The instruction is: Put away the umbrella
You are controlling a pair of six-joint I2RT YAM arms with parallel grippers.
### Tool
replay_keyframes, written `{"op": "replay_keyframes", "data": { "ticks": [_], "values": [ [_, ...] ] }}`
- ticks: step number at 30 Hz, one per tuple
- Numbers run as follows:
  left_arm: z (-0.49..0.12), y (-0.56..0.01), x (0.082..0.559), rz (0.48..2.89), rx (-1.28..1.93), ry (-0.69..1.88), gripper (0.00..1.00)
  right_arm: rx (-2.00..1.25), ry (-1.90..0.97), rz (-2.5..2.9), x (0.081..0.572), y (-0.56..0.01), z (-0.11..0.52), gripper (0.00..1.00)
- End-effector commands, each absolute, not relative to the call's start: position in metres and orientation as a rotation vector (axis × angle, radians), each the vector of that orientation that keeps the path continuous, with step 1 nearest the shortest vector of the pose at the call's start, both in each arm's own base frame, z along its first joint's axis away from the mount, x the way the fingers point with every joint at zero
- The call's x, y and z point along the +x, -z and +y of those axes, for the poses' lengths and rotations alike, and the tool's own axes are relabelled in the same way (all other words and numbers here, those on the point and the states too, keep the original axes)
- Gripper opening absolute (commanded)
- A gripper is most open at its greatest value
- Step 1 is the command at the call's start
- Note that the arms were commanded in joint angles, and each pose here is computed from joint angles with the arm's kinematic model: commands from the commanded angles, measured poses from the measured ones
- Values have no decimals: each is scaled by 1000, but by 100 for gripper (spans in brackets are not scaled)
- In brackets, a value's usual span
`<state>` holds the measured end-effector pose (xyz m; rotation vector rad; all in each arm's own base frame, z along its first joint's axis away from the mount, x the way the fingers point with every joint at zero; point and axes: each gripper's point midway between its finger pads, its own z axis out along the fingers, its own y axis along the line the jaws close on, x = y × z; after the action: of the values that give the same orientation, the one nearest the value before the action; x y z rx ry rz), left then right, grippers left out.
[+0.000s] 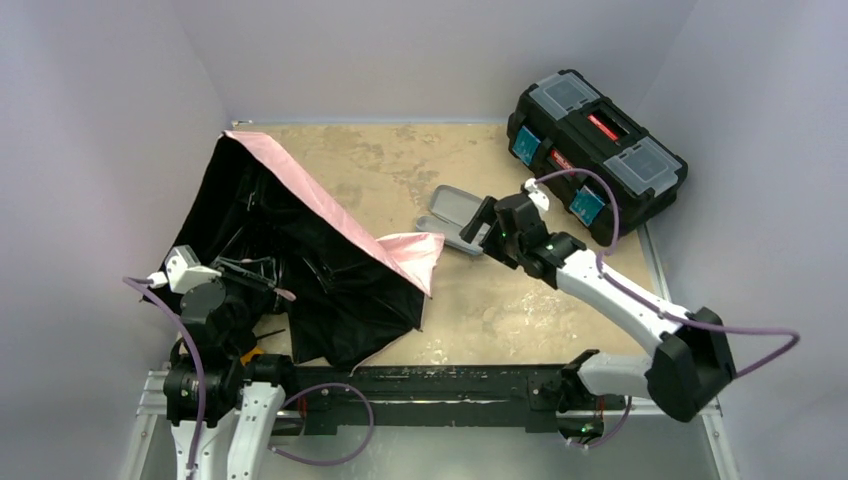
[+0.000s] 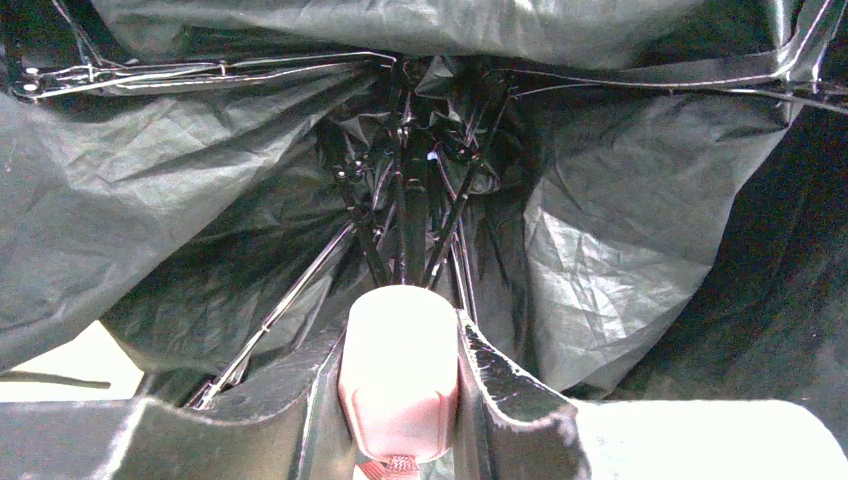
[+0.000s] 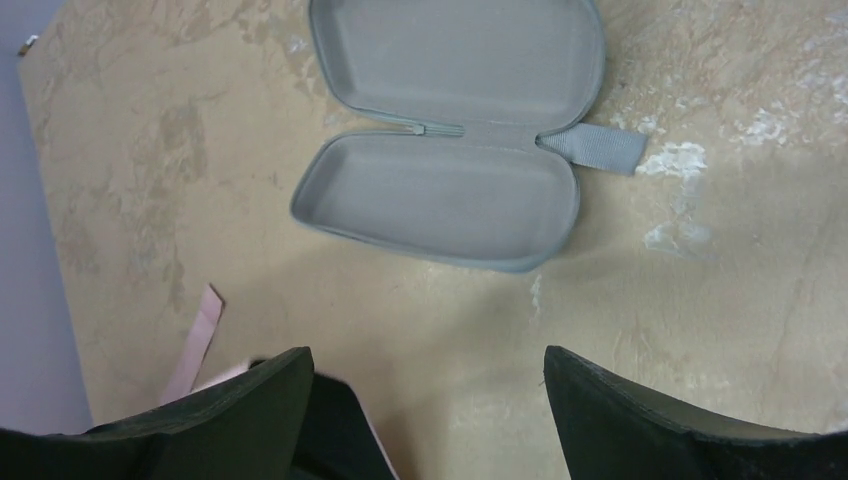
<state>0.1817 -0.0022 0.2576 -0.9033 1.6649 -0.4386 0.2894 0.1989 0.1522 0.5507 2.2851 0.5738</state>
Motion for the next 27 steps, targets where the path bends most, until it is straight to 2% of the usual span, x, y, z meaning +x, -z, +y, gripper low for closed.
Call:
{"op": "replay_keyframes", "data": {
  "ticks": [1,11,15,18,21,24,25,27],
  "values": [
    [-7,-263,173,1661,-842,460,0,574,-650,2237,323,-156,220,87],
    [-5,-270,157,1665,-805,427,0,628,-549,2325,350,-96,212,83],
    [-6,-268,158,1673,-799,435,0,628,-536,2345,360,-83,212,74],
    [-8,-266,160,1681,-796,438,0,629,-550,2369,363,-71,214,59],
    [-9,-267,160,1680,-790,443,0,632,-557,2378,368,-66,215,34],
    [-10,-266,160,1686,-777,447,0,627,-573,2365,377,-70,216,4],
    [-11,-265,160,1691,-770,451,0,627,-574,2354,383,-73,215,0],
    [-15,-262,160,1701,-751,463,0,638,-560,2329,397,-79,211,0]
  ]
}}
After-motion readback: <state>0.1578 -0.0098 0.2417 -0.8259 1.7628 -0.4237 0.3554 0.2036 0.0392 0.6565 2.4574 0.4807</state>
